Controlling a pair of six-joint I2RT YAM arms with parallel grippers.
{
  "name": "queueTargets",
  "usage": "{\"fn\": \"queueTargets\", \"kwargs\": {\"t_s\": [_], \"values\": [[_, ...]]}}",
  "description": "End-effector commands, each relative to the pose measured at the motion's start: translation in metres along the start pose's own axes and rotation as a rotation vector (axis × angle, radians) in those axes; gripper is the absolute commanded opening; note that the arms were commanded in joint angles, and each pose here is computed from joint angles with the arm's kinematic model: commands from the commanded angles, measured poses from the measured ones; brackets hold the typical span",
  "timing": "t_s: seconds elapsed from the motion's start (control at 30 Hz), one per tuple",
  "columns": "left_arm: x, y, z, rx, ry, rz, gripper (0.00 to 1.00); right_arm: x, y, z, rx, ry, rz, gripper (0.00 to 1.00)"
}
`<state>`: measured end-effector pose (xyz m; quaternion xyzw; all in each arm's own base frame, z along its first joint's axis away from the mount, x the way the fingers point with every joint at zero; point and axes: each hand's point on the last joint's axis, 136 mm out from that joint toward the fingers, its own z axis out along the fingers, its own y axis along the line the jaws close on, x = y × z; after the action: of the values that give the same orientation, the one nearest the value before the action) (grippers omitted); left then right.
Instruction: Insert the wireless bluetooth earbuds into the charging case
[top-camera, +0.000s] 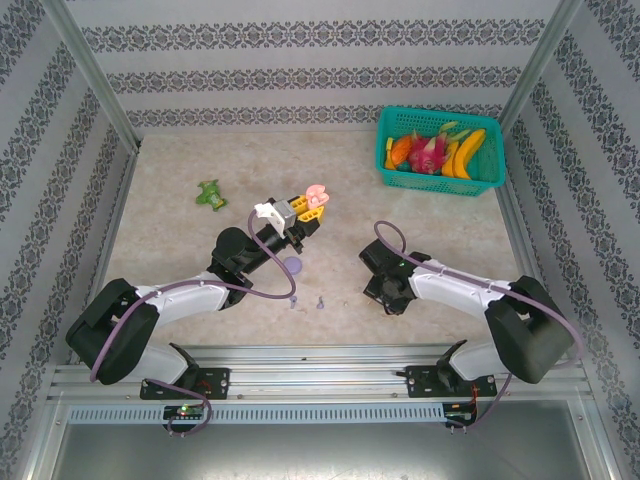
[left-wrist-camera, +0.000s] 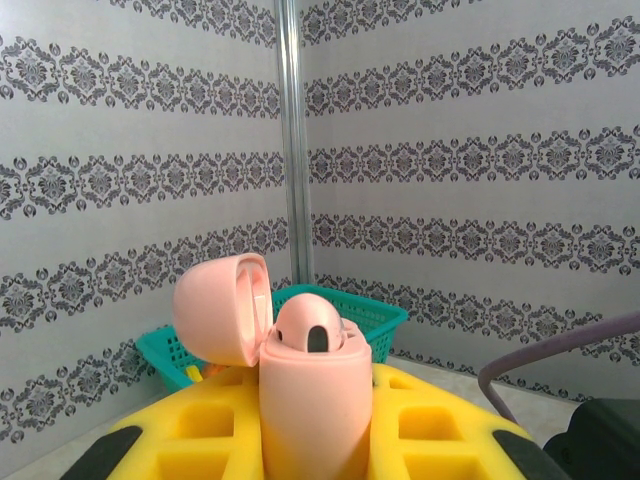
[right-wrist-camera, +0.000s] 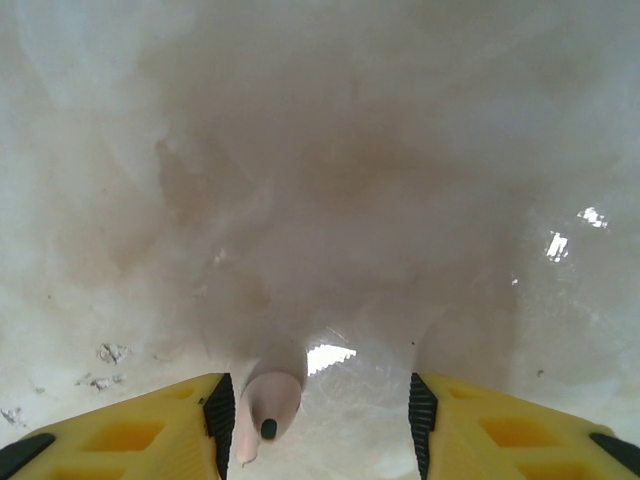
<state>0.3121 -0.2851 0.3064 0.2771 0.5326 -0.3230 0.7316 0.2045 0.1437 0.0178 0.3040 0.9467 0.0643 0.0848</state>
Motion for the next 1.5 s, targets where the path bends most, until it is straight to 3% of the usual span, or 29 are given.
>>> {"fn": "queueTargets", "kwargs": {"t_s": [0.0, 0.6, 1.1, 1.47], "values": [[-0.015, -0.004, 0.004, 0.022, -0.058, -0.002, 0.00, -0.005, 0.009, -0.002, -0.010, -0.032, 0.040, 0.49], [-0.013, -0.003, 0.000, 0.010, -0.060, 0.001, 0.00, 0.000, 0.020, 0.008, 0.023, -0.017, 0.013, 0.37], [-0.013, -0.003, 0.001, 0.010, -0.063, 0.001, 0.00, 0.002, 0.021, 0.009, 0.022, -0.015, -0.024, 0.21], [-0.014, -0.003, 0.002, 0.011, -0.061, -0.006, 0.00, -0.008, 0.051, 0.003, 0.022, -0.035, -0.341, 0.12]]}}
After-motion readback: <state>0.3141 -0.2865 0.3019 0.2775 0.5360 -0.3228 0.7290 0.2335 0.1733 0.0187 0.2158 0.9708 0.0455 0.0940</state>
